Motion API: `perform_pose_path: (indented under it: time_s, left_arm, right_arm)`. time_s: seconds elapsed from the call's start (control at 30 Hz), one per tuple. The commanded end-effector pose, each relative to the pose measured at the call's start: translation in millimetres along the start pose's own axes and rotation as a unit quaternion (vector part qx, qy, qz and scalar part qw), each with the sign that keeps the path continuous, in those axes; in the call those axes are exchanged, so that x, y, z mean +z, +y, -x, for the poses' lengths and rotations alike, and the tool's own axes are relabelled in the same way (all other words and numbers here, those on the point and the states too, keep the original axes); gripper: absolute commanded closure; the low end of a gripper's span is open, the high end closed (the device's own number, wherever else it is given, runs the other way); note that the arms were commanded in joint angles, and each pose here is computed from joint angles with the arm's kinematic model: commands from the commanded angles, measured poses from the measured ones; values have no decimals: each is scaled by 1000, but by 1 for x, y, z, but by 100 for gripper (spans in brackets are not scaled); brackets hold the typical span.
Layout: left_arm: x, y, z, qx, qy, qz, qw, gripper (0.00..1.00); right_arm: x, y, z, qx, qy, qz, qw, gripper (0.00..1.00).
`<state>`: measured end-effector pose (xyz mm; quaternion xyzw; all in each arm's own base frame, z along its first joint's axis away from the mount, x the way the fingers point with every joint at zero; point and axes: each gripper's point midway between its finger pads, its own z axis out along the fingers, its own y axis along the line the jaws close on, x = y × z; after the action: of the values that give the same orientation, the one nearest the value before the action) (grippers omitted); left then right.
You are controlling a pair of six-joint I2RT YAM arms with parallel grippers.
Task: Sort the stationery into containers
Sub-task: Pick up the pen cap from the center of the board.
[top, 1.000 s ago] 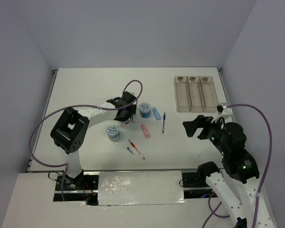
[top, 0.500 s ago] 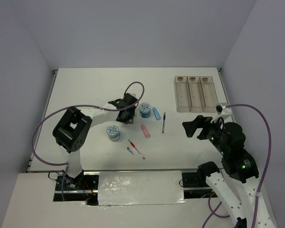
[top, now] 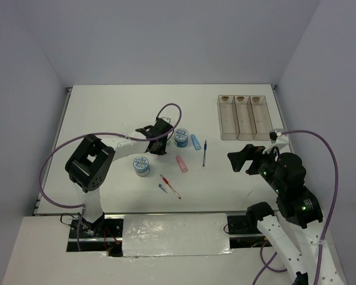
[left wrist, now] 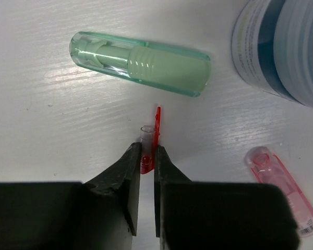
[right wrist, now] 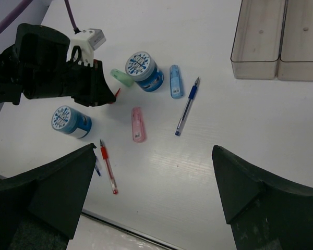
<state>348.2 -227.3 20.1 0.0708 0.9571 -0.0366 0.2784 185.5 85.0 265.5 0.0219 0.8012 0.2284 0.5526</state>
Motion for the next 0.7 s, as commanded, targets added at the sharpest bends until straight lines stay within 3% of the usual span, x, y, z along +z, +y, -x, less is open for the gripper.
perform_pose_path:
  time_s: [0.0, 0.07, 0.1, 0.3, 0.43, 0.53, 0.67]
  left_arm:
    - [1, 11, -38, 23, 58, 14, 998, 83]
    - [-1, 9, -39, 25, 58, 10, 998, 98]
    - [-2, 7, -39, 26, 61, 2, 998, 100]
    - [-27, -10, -28, 41, 32, -47, 998, 100]
    - [-76, -35, 1, 61, -43, -125, 989, 100]
    - [-124, -69, 13, 101, -114, -219, 964, 100]
    - [-190, -116, 7, 188, -215, -314, 905, 100]
  right_arm:
    - [3, 7, 10, -7, -17, 17, 1000, 0]
    - [3, 8, 10, -7, -18, 19, 1000, 0]
    - [2, 8, 10, -7, -18, 19, 1000, 0]
    - [3, 9, 12, 2, -24, 19, 1000, 0]
    - [7, 7, 13, 18, -31, 14, 999, 0]
    - [18, 27, 12, 29, -22, 70, 997, 0]
    - [31, 75, -1, 95, 29, 204, 974, 0]
